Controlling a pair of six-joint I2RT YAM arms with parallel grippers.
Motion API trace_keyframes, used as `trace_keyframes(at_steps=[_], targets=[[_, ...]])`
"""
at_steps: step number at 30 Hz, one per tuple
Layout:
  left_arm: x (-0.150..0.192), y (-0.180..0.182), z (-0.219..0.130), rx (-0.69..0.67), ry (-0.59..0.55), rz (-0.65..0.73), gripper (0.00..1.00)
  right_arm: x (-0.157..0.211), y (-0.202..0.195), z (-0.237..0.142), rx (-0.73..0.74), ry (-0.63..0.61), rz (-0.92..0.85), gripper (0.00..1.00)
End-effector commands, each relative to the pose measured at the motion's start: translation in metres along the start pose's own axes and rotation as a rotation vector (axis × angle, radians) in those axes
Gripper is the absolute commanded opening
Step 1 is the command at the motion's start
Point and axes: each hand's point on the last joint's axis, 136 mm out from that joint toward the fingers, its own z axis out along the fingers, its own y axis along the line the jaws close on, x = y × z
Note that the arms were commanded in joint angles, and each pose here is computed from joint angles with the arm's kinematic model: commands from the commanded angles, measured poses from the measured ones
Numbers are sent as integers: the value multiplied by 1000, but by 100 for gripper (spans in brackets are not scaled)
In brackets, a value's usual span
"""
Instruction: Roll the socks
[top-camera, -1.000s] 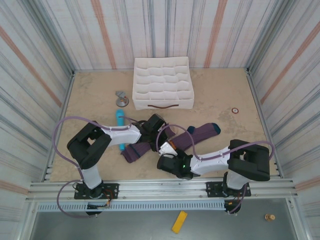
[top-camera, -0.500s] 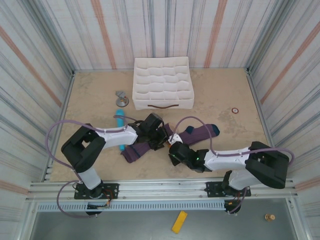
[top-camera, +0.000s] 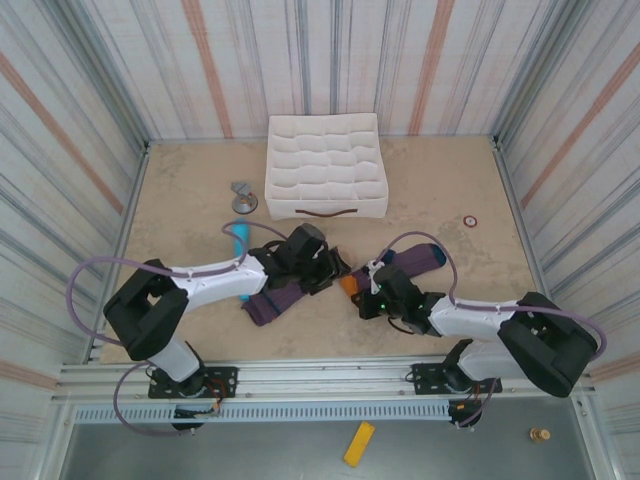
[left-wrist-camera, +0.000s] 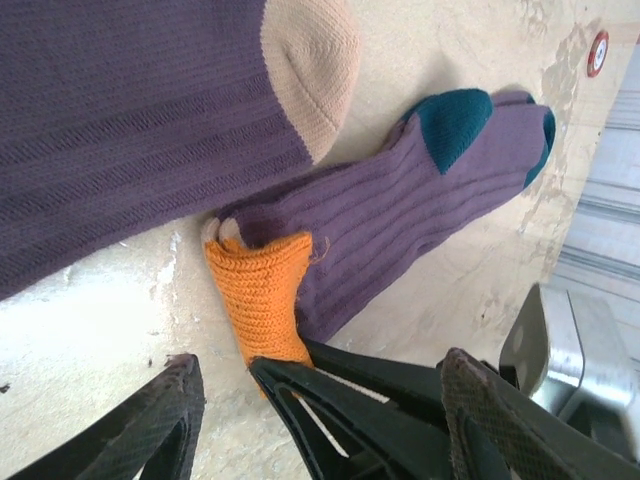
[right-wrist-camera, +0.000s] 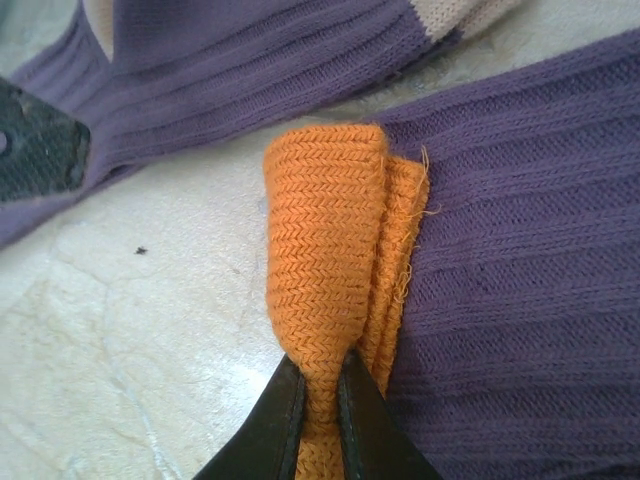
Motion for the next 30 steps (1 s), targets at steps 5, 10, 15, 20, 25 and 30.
trace_keyframes(at_steps=[5,10,15,20,25,30], targets=[[9,17,10,-4,3,27,62,29,-21,-7,-106,147,288,0],[18,12,20,24,8,63,58,21,-27,-13,-163,149,426,0],[25,6,33,36,25,90,55,24,-36,-11,-181,172,526,0],[26,12,45,15,29,94,51,28,-46,-6,-205,198,642,0],[17,15,52,4,-14,125,49,29,-59,-6,-193,194,713,0],[11,17,61,-15,-29,142,48,29,-63,-8,-198,207,744,0]])
